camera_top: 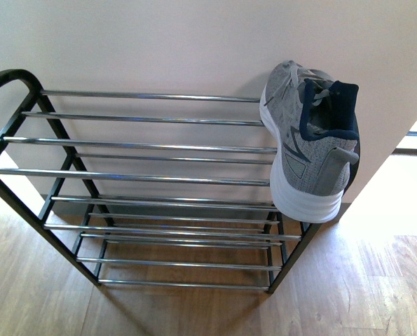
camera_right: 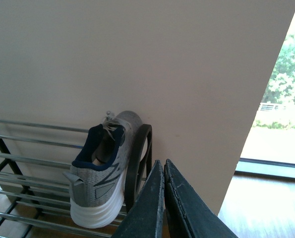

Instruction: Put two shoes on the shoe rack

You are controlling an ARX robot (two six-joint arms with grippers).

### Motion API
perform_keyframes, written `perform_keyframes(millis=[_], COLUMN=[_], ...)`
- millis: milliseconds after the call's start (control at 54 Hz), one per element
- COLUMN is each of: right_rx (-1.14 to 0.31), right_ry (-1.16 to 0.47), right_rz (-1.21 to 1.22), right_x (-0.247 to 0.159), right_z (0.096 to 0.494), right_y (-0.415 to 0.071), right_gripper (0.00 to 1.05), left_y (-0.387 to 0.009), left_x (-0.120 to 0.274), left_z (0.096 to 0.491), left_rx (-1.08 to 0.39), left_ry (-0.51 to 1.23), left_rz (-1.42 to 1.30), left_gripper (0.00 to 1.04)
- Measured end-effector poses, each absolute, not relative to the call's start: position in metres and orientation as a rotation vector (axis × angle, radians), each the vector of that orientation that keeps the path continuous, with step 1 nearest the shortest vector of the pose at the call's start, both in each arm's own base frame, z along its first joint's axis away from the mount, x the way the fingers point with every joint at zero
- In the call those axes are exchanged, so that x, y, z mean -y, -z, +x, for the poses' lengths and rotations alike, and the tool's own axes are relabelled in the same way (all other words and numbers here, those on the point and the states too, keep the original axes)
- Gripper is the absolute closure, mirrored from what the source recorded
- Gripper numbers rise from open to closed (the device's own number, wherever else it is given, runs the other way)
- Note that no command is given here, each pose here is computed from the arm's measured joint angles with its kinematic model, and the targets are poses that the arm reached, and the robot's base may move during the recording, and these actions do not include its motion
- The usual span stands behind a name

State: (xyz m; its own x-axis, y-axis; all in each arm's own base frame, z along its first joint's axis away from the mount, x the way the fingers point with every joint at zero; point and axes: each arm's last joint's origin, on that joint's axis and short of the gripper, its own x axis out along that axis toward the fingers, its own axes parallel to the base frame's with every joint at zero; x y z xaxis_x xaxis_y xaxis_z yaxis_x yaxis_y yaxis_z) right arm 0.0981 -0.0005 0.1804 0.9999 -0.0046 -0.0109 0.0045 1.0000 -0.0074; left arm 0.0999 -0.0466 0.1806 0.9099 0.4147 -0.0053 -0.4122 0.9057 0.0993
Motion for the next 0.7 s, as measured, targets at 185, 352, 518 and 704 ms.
perform_keyframes(millis=[185, 352, 518, 704], right_rx=[-0.009, 0.006, 0.022, 0.023], right_ry=[0.005, 0.003, 0.005, 0.005], right_rz=[-0.007, -0.007, -0.007, -0.007], right_x=[0.0005, 0.0004, 0.0004, 0.0004], right_z=[0.098, 0.0971, 0.0961, 0.0961], right_y=[-0.1762, -0.1722, -0.1735, -0.1735], right_gripper=[1.03, 1.03, 1.03, 1.03], left_y=[-0.1806, -0.1806, -0.1806, -0.1806], left_x=[0.0466, 0.0466, 0.0466, 0.0466], left_z=[0.0999, 0.0999, 0.0999, 0.0999], left_rx=[-0.026, -0.026, -0.026, -0.026], left_ry=[-0.427, -0.427, -0.427, -0.427], left_rz=[0.097, 0.097, 0.097, 0.097], left_gripper=[1.03, 1.03, 1.03, 1.03])
